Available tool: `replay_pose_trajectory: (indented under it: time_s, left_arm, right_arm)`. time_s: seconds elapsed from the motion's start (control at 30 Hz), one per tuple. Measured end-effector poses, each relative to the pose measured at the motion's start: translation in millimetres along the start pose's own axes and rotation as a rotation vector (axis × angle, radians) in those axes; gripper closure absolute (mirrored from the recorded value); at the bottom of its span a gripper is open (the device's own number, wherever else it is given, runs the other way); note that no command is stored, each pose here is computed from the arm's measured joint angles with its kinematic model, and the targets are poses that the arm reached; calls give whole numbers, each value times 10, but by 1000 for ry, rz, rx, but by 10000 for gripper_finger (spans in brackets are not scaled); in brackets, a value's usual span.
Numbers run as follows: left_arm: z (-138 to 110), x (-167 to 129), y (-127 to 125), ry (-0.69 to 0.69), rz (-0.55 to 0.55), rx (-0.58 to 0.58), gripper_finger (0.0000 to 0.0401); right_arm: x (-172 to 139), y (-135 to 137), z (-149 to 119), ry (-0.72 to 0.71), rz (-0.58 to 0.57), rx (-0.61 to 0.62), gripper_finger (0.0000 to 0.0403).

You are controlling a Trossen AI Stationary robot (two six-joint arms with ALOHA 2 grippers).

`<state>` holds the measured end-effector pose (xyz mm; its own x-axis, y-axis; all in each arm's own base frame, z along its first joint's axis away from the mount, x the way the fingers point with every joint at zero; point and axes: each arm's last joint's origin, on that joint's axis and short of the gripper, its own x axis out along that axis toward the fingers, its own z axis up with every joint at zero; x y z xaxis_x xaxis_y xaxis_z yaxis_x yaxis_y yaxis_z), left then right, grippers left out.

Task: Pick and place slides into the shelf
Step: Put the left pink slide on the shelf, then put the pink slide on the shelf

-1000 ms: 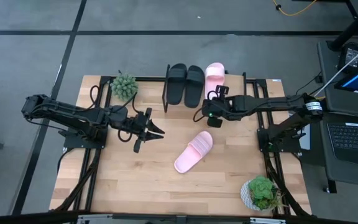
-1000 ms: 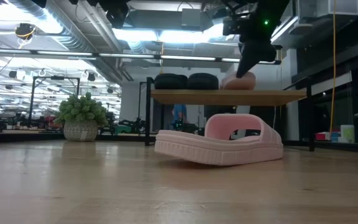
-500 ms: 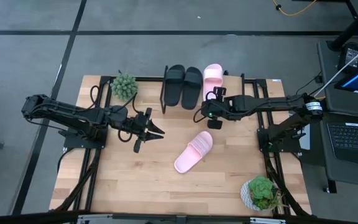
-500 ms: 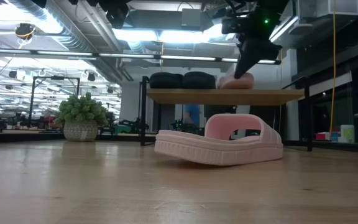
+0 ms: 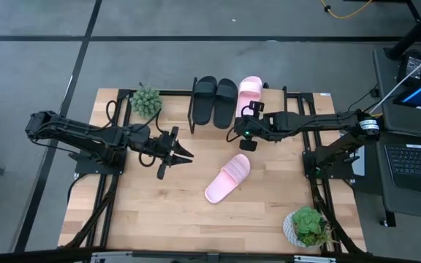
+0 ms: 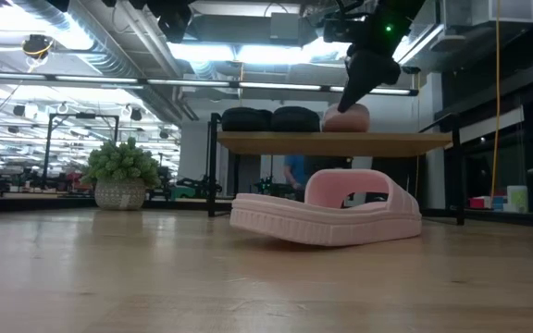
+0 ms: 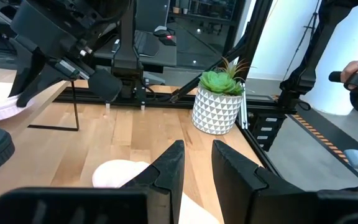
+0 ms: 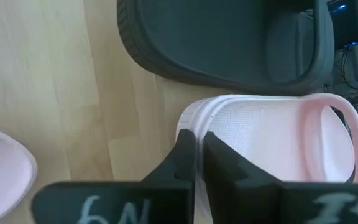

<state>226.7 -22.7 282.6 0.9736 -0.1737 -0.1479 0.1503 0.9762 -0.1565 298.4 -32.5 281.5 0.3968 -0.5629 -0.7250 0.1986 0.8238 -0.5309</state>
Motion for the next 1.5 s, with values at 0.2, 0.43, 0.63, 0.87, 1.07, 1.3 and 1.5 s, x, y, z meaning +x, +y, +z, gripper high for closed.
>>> replay_pose_trajectory:
  time_s: [0.2,0.43,0.63,0.87,1.07,1.3,1.5]
  left_arm:
    - [0,0,0,0,0,0,328]
    - [0,0,0,0,0,0,328]
    - [0,0,0,0,0,0,328]
    - [0,0,3,0,2,0,328]
    - [2,-1,14,-1,7,-1,328]
    - [2,-2,13,-1,6,-1,328]
    - [2,-2,12,-1,5,-1,328]
  right_arm:
    - [-4,-2,3,-3,0,31,336]
    - [-8,8,21,-24,41,40,281]
    - [-12,6,56,-57,43,47,256]
    - [-178,-116,157,-62,42,57,255]
    - [-435,-213,308,-121,50,100,311]
    - [-638,-116,359,-152,77,86,395]
    - [-824,134,356,-185,95,110,399]
